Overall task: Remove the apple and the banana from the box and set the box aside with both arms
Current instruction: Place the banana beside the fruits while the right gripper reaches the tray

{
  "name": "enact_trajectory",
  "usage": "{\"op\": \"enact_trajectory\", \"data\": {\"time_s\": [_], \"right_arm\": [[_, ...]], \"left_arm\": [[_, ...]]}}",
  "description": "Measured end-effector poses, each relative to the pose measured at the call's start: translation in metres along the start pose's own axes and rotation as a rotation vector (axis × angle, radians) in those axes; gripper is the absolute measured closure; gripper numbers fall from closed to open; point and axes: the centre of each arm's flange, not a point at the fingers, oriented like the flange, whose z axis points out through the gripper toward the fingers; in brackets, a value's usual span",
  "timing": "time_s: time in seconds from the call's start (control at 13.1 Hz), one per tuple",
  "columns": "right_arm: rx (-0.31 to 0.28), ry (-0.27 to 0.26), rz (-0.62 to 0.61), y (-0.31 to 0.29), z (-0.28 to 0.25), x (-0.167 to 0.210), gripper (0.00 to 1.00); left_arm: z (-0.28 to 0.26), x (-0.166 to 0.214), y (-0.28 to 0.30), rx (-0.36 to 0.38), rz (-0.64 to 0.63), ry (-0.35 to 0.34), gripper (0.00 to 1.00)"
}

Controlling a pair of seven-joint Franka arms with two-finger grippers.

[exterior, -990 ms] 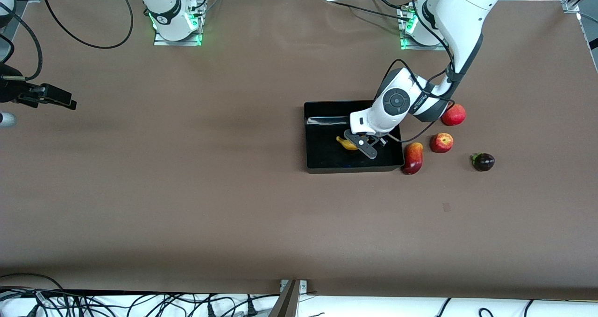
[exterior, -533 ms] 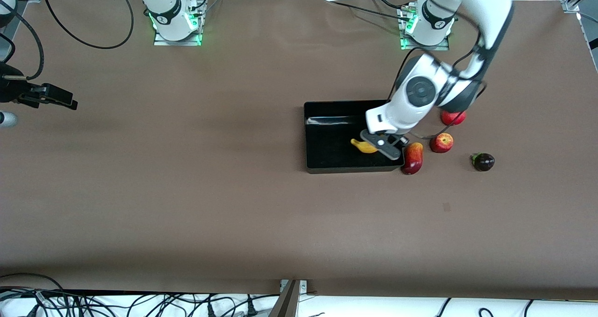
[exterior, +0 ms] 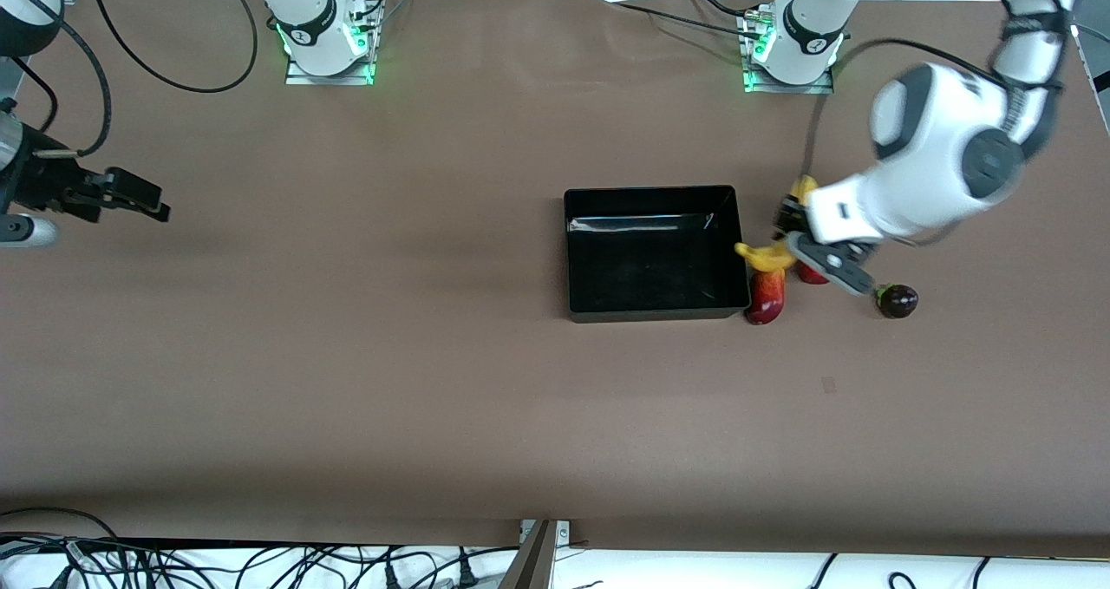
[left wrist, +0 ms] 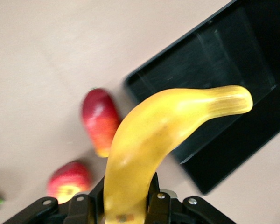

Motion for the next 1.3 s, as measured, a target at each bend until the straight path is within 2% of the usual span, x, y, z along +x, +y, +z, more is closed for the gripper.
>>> {"op": "enact_trajectory", "data": {"time_s": [0.08, 0.23, 0.38, 0.46, 0.69, 0.76, 0.84, 0.99, 1.14, 1.22, 1.3], "right_arm": [[0.01, -0.022, -0.019, -0.013, 0.009, 0.002, 0.0], [0.01, -0.068, -0.09, -0.068, 0.032, 0.005, 0.0], [-0.009, -0.116, -0.121, -0.137, 0.068, 0.007, 0.0], [-0.015, -0.12, -0.106, -0.174, 0.087, 0.009, 0.0], [0.033, -0.078, -0.004, -0.28, 0.141, 0.004, 0.0], [0.051, -0.062, -0.005, -0.309, 0.161, 0.001, 0.0], [0.061, -0.045, -0.021, -0.336, 0.184, -0.003, 0.0], [0.071, -0.038, -0.035, -0.383, 0.233, -0.017, 0.0], [0.115, 0.001, 0.017, -0.429, 0.269, -0.035, 0.0], [0.132, 0.026, 0.039, -0.452, 0.283, -0.047, 0.0], [0.137, 0.035, 0.054, -0.468, 0.297, -0.058, 0.0]], "left_arm": [[0.015, -0.004, -0.031, 0.01, 0.043, 0.008, 0.65], [0.052, 0.003, -0.076, 0.102, 0.168, -0.006, 0.65], [0.092, 0.016, -0.106, 0.178, 0.237, -0.024, 0.65], [0.111, 0.018, -0.12, 0.193, 0.253, -0.026, 0.65], [0.144, 0.023, -0.146, 0.208, 0.279, -0.006, 0.65], [0.14, 0.028, -0.148, 0.219, 0.28, 0.006, 0.58], [0.126, 0.034, -0.149, 0.238, 0.283, 0.025, 0.48], [0.066, 0.045, -0.143, 0.302, 0.292, 0.079, 0.27], [-0.023, 0.039, -0.114, 0.32, 0.279, 0.062, 0.08], [-0.073, 0.027, -0.09, 0.326, 0.235, 0.05, 0.0], [-0.12, 0.013, -0.062, 0.335, 0.178, 0.046, 0.0]]}}
